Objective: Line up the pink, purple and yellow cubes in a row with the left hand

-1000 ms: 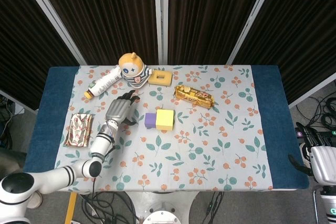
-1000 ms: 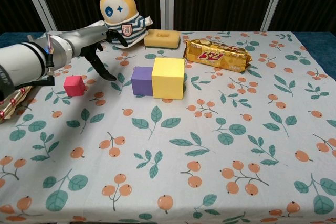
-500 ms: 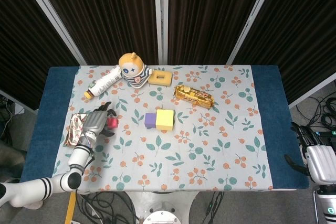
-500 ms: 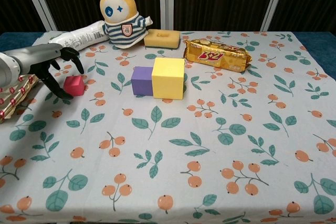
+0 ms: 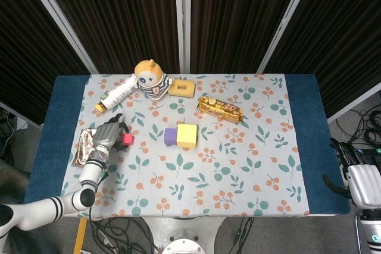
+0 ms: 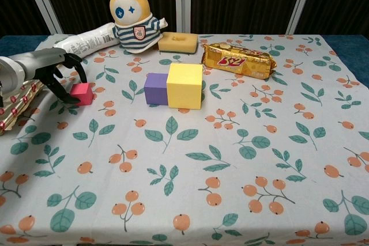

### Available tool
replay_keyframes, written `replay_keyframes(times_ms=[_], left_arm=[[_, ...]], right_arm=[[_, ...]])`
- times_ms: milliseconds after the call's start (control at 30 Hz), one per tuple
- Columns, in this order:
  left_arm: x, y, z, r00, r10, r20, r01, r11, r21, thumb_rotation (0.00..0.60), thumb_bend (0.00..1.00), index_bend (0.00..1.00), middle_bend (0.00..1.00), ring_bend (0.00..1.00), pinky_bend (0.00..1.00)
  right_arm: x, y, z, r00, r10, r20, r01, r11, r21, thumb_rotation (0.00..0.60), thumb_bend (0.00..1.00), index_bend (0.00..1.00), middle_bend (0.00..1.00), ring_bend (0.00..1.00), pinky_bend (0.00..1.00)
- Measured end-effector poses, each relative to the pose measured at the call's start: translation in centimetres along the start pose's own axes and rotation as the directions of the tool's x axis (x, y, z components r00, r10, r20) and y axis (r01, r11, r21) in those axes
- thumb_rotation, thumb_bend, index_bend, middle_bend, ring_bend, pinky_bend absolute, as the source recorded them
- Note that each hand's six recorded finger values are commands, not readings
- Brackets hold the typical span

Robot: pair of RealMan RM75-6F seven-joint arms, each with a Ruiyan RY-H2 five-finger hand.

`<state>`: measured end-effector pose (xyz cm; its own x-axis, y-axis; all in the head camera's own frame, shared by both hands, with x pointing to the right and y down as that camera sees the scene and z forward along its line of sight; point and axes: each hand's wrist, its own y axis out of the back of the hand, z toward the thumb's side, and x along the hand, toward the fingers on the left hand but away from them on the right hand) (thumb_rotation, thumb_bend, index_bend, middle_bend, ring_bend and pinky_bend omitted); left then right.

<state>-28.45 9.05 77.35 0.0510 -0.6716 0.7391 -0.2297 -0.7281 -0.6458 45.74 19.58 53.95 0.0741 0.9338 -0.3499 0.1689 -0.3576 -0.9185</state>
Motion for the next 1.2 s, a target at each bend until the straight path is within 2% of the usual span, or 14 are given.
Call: replay_keyframes(times_ms=[233, 400, 633, 833, 1033, 1200], left_arm=[[0.1, -0.2, 0.1, 1.0, 0.005, 0.003, -0.005, 1.0, -0.001, 0.6, 0.35, 0.56, 0.21, 0.12, 0.22], [0.1, 0.0, 0.6, 1.0, 0.013, 0.023, -0.013, 1.0, 0.004, 0.6, 0.36, 0.56, 0.21, 0.12, 0.22], [0.2, 1.0, 3.6, 0.992, 0.04, 0.117, -0.041, 0.999, 0.006, 0.6, 0.36, 0.55, 0.21, 0.12, 0.22], [1.1, 0.9, 7.0, 0.983, 0.032, 0.18, -0.036, 0.999, 0.024, 0.6, 0.36, 0.55, 0.21, 0.12, 0.22], [1.9, 0.1, 9.2, 0.981, 0.01, 0.195, -0.021, 0.998, 0.052, 0.6, 0.36, 0.55, 0.21, 0.12, 0.22], [2.0, -0.5, 9.9, 0.982, -0.006, 0.19, -0.007, 0.998, 0.066, 0.6, 0.36, 0.55, 0.21, 0.12, 0.22]], right_arm=[[-0.1, -0.1, 0.0, 1.0, 0.003, -0.001, -0.003, 1.0, -0.001, 0.6, 0.16, 0.03, 0.2, 0.13, 0.23], [-0.1, 0.0, 0.0, 1.0, 0.0, 0.0, 0.0, 1.0, 0.001, 0.6, 0.16, 0.04, 0.2, 0.13, 0.23], [0.1, 0.0, 0.0, 1.0, 0.0, 0.005, 0.0, 1.0, 0.002, 0.6, 0.16, 0.04, 0.2, 0.13, 0.23], [0.3, 0.2, -0.4, 1.0, -0.005, 0.021, 0.005, 1.0, 0.005, 0.6, 0.16, 0.04, 0.2, 0.13, 0.23], [0.6, 0.3, -0.8, 0.999, -0.006, 0.034, 0.006, 1.0, 0.006, 0.6, 0.16, 0.04, 0.2, 0.13, 0.23], [0.7, 0.4, -1.1, 0.999, -0.007, 0.04, 0.007, 1.0, 0.005, 0.6, 0.16, 0.04, 0.2, 0.13, 0.23]])
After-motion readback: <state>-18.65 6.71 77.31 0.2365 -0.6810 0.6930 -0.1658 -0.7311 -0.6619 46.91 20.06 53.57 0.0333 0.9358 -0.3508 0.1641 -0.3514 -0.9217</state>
